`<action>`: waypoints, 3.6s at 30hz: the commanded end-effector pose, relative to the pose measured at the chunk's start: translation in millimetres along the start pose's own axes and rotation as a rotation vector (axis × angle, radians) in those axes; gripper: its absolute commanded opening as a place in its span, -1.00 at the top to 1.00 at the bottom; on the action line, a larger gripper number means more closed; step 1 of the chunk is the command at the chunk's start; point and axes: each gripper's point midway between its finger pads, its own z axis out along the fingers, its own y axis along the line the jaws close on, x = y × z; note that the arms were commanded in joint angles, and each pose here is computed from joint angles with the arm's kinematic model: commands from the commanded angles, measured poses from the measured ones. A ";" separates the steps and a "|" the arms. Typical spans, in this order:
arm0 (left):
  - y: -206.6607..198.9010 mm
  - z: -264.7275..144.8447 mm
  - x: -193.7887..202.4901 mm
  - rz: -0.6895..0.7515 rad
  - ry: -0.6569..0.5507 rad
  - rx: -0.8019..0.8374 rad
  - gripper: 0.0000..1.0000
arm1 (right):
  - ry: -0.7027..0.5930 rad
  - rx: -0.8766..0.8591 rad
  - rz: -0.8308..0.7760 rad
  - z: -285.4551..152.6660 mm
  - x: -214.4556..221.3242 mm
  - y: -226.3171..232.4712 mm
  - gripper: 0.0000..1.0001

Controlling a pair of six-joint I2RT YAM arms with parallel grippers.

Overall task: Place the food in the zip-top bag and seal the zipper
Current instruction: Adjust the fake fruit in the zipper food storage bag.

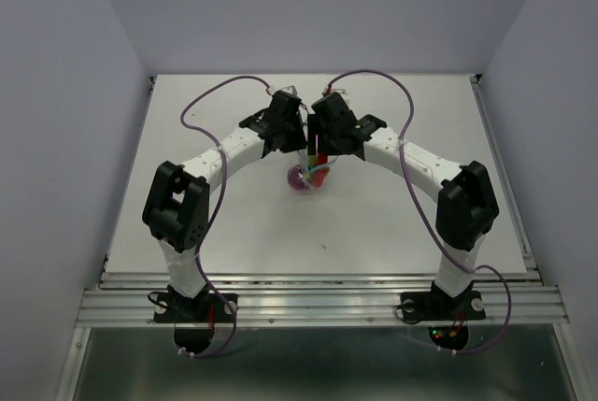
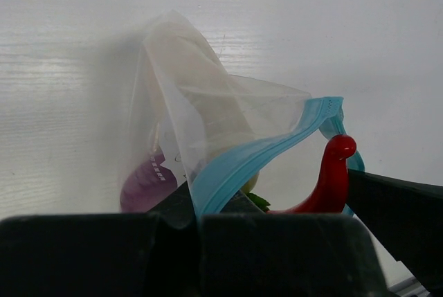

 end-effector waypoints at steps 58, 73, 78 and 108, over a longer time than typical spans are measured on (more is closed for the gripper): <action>-30.0 -25.6 -9.5 0.035 -0.026 0.116 1.00 | -0.014 -0.103 0.028 -19.4 -10.4 -42.8 -0.03; -37.8 -44.5 -10.2 0.063 -0.043 0.161 -0.12 | -0.044 -0.174 0.017 -36.3 -28.9 -28.4 0.99; -40.6 -60.4 -14.6 0.071 -0.070 0.180 -0.39 | -0.033 -0.170 0.011 -39.9 -28.1 -29.4 0.99; -23.9 -18.2 10.2 0.155 -0.009 0.025 -0.36 | -0.051 -0.233 -0.012 -56.5 -38.3 -19.1 0.99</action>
